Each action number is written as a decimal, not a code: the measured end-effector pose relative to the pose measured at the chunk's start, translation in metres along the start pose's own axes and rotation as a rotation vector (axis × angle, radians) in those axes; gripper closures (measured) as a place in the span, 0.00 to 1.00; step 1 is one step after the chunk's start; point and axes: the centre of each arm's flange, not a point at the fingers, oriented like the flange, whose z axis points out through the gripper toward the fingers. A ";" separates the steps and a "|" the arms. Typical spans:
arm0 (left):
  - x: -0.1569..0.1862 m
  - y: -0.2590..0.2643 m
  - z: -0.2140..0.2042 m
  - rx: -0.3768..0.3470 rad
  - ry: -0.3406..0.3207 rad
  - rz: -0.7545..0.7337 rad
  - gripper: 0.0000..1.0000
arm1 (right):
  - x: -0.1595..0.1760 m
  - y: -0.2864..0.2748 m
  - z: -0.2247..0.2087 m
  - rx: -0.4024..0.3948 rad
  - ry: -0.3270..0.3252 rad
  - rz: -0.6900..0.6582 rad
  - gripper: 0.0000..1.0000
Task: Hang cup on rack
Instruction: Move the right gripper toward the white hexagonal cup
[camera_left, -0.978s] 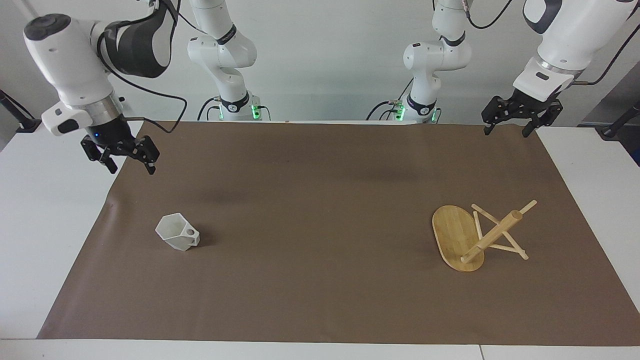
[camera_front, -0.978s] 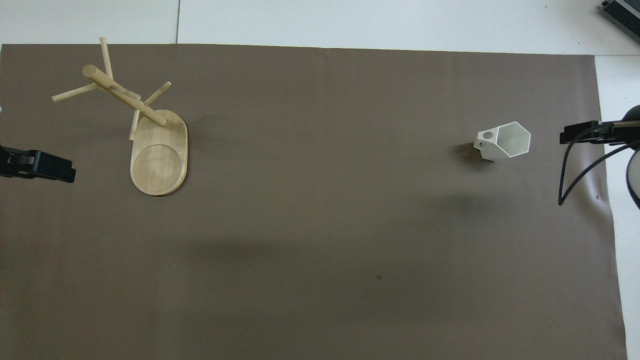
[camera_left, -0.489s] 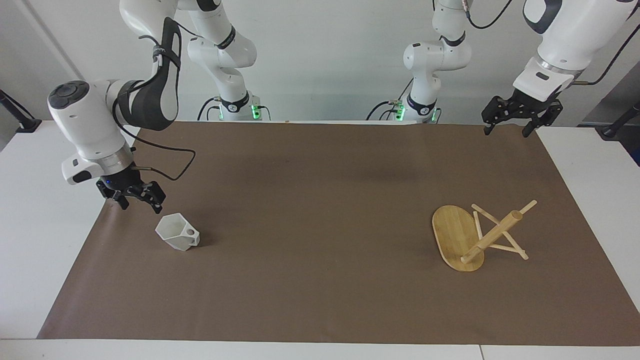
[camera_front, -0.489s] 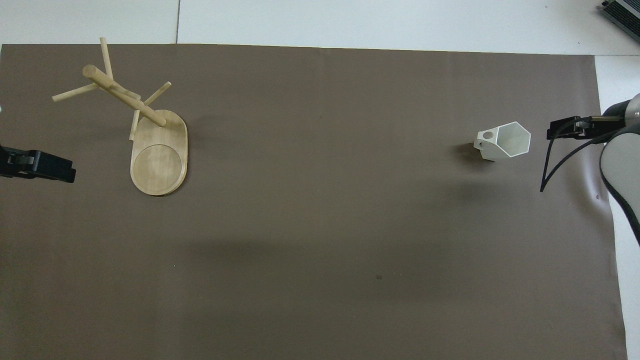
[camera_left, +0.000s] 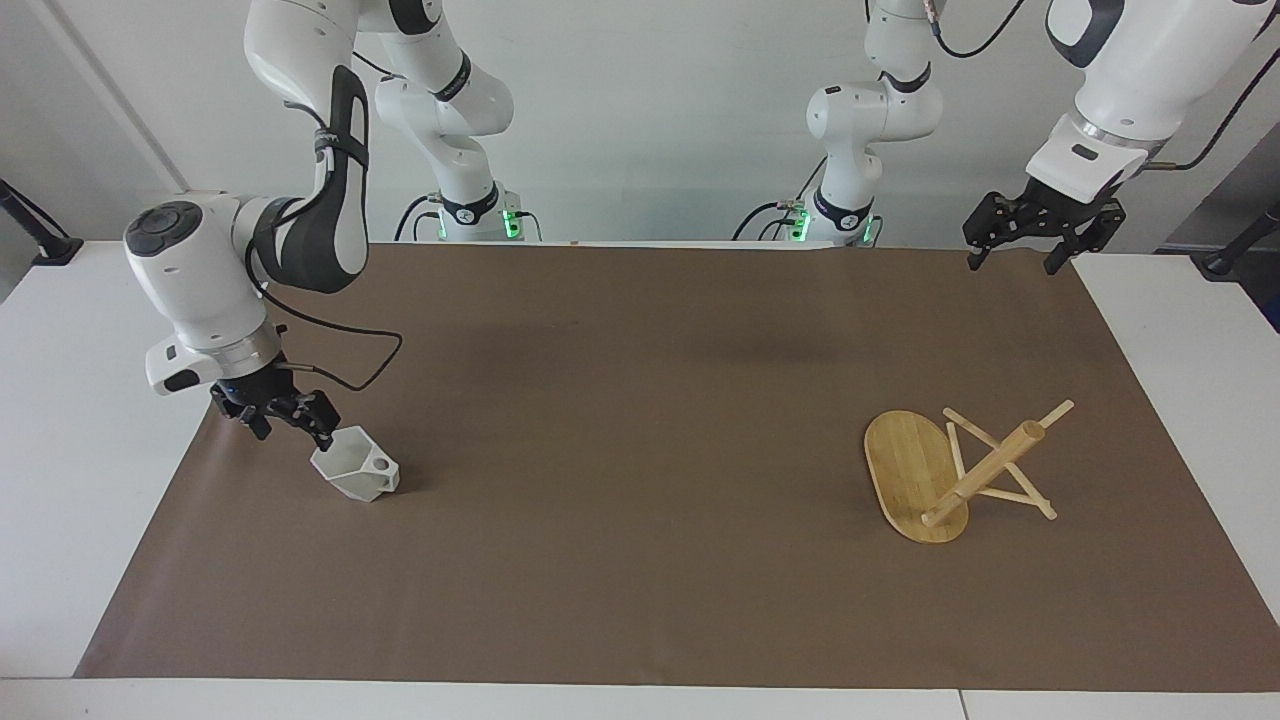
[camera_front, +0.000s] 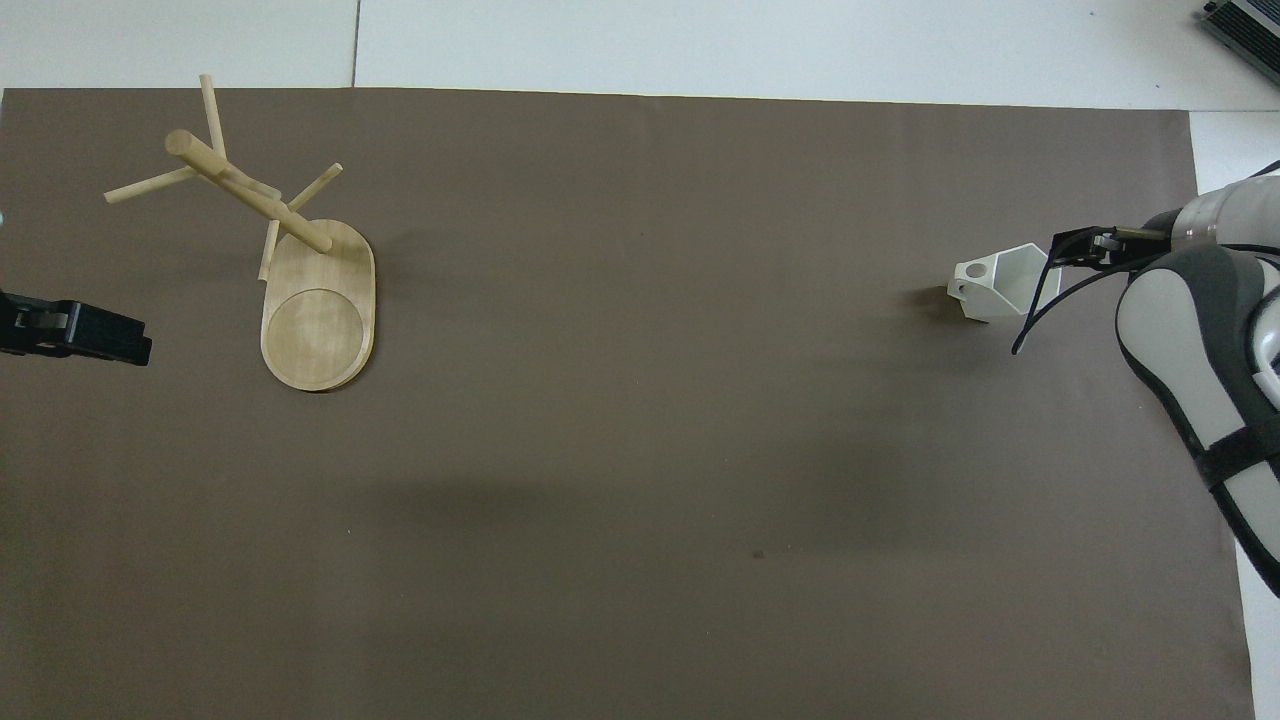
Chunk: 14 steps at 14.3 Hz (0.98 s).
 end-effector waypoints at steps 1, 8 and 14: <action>0.000 0.000 0.000 0.000 0.000 0.000 0.00 | -0.001 0.000 0.007 -0.001 0.000 0.000 0.00; 0.000 0.000 0.000 0.000 0.000 0.000 0.00 | -0.001 -0.002 0.022 -0.003 -0.003 -0.003 0.00; 0.000 0.000 0.000 0.000 0.000 0.000 0.00 | 0.001 -0.005 0.020 -0.002 0.015 -0.007 0.08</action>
